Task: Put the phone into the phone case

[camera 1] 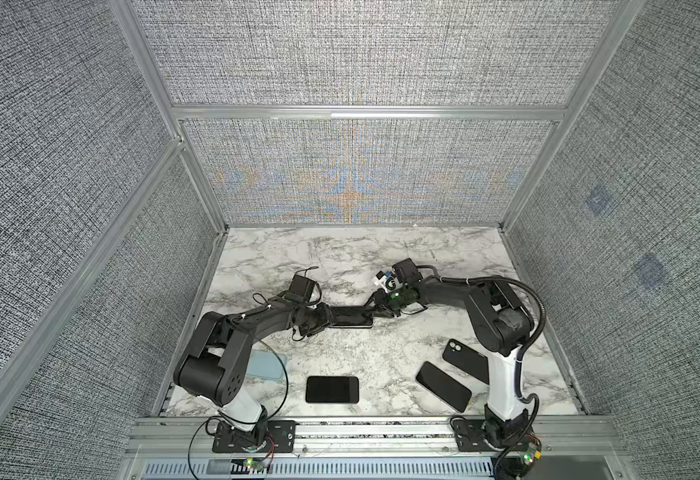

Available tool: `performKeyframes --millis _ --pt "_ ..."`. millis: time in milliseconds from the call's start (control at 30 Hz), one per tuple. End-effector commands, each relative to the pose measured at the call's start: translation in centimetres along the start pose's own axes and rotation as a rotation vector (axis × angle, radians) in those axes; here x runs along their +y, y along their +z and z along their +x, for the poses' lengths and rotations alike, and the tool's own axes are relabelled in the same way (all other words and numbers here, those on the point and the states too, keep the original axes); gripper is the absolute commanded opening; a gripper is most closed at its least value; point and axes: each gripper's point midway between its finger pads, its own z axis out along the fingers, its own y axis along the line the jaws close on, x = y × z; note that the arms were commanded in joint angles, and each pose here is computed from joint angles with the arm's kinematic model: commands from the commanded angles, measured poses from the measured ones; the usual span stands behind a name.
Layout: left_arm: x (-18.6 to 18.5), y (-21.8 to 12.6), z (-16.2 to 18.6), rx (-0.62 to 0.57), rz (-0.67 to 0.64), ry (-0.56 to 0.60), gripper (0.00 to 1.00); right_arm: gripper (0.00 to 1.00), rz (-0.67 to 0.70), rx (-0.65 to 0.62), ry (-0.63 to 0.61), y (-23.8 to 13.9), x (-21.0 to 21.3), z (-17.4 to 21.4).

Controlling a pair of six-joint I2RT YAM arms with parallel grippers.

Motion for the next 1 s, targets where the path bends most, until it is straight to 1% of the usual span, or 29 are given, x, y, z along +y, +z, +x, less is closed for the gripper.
performKeyframes --millis 0,233,400,567,700,867,967 --pt "0.4 -0.3 -0.1 -0.014 -0.023 0.008 0.55 0.48 0.085 0.012 -0.007 -0.4 -0.8 0.6" --pt "0.9 -0.6 -0.6 -0.019 -0.079 0.038 0.55 0.54 0.177 0.028 -0.074 -0.6 -0.6 0.8" --pt "-0.2 0.0 -1.2 0.014 -0.054 0.064 0.55 0.56 0.214 0.047 -0.119 -0.3 -0.2 1.2" --pt "-0.6 0.1 -1.8 0.014 -0.053 0.074 0.55 0.59 0.274 0.063 -0.164 -0.4 -0.2 1.5" --pt "-0.6 0.6 -1.8 0.023 -0.051 0.073 0.55 0.66 0.287 0.077 -0.183 -0.7 -0.1 1.7" --pt "-0.1 1.5 -1.6 0.037 -0.056 0.063 0.55 0.77 0.332 0.079 -0.224 -1.4 0.0 1.4" --pt "0.1 1.9 -1.6 0.047 -0.062 0.061 0.55 0.8 0.359 0.078 -0.247 -1.7 0.1 1.1"
